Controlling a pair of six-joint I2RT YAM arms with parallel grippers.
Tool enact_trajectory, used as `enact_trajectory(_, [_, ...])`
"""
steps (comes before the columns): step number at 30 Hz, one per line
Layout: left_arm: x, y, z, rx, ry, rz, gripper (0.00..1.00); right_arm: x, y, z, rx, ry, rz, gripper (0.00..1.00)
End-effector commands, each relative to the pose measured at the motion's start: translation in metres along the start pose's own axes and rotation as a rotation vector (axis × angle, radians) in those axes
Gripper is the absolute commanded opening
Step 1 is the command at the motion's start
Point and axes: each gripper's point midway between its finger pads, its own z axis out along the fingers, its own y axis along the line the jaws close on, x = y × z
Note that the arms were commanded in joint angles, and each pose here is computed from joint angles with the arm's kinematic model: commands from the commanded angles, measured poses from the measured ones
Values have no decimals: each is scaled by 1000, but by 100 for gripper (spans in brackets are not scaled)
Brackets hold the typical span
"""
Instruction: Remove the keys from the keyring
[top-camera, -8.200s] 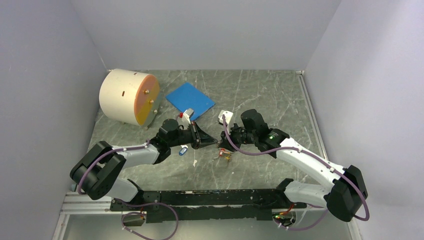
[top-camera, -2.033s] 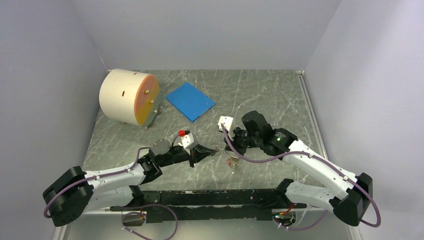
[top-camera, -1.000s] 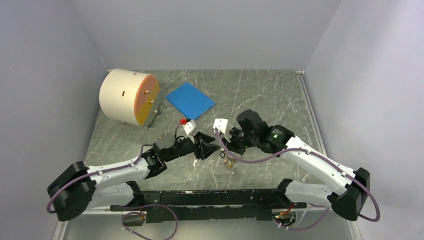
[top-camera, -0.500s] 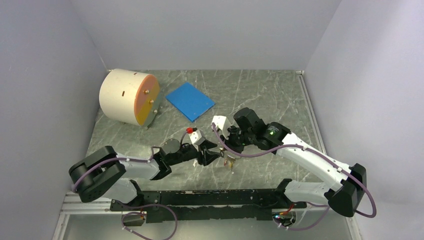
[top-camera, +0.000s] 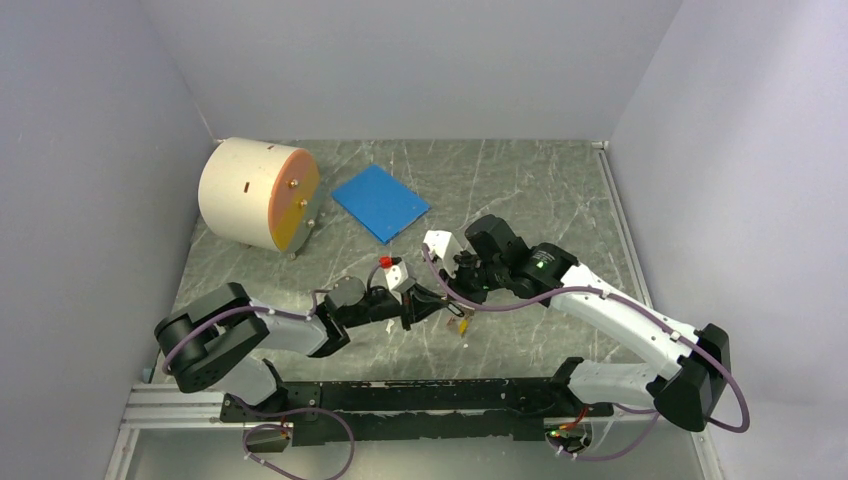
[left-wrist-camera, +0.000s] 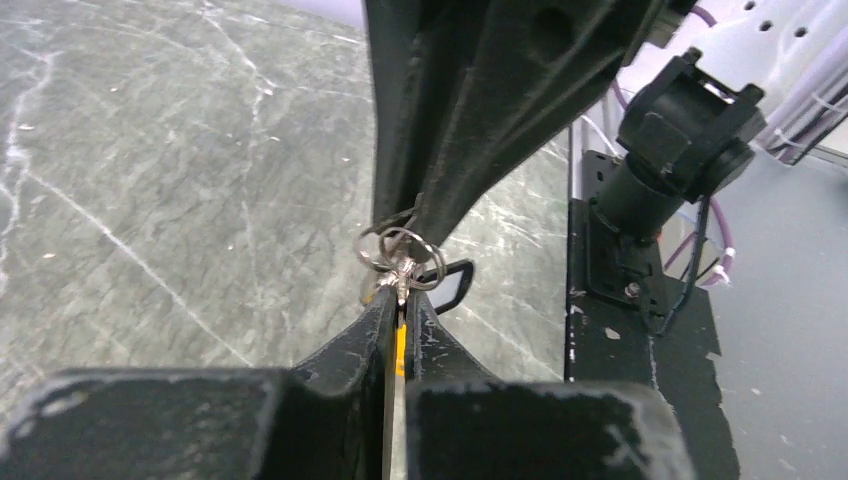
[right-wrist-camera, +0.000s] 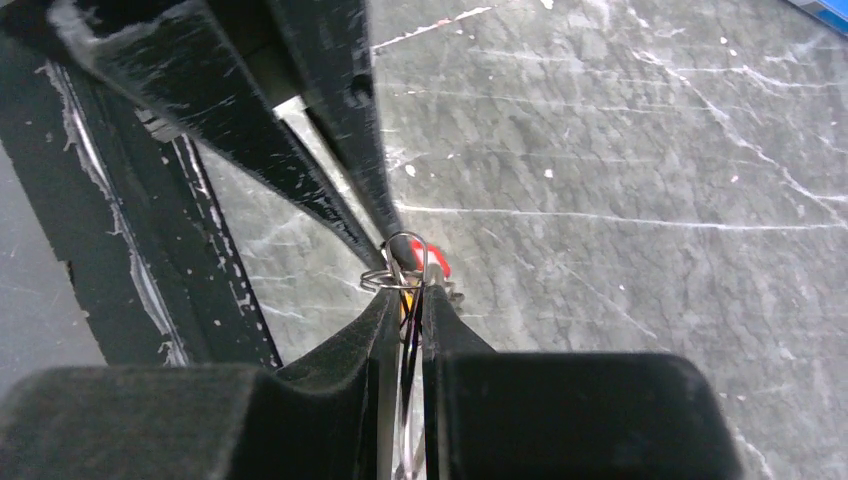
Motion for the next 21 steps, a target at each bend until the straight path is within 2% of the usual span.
enact_trajectory(1, [-24,-6,3,29,-81,57,3,-18,-5,-12,34,-45,-8,0])
enact_trajectory(13, [-21,5,-18,-73,-72,72,3,-6,-16,-18,123,-25,10,0])
enact_trajectory(21, [-10,0,-22,-54,-14,69,3,-8,-26,-22,175,-50,45,0])
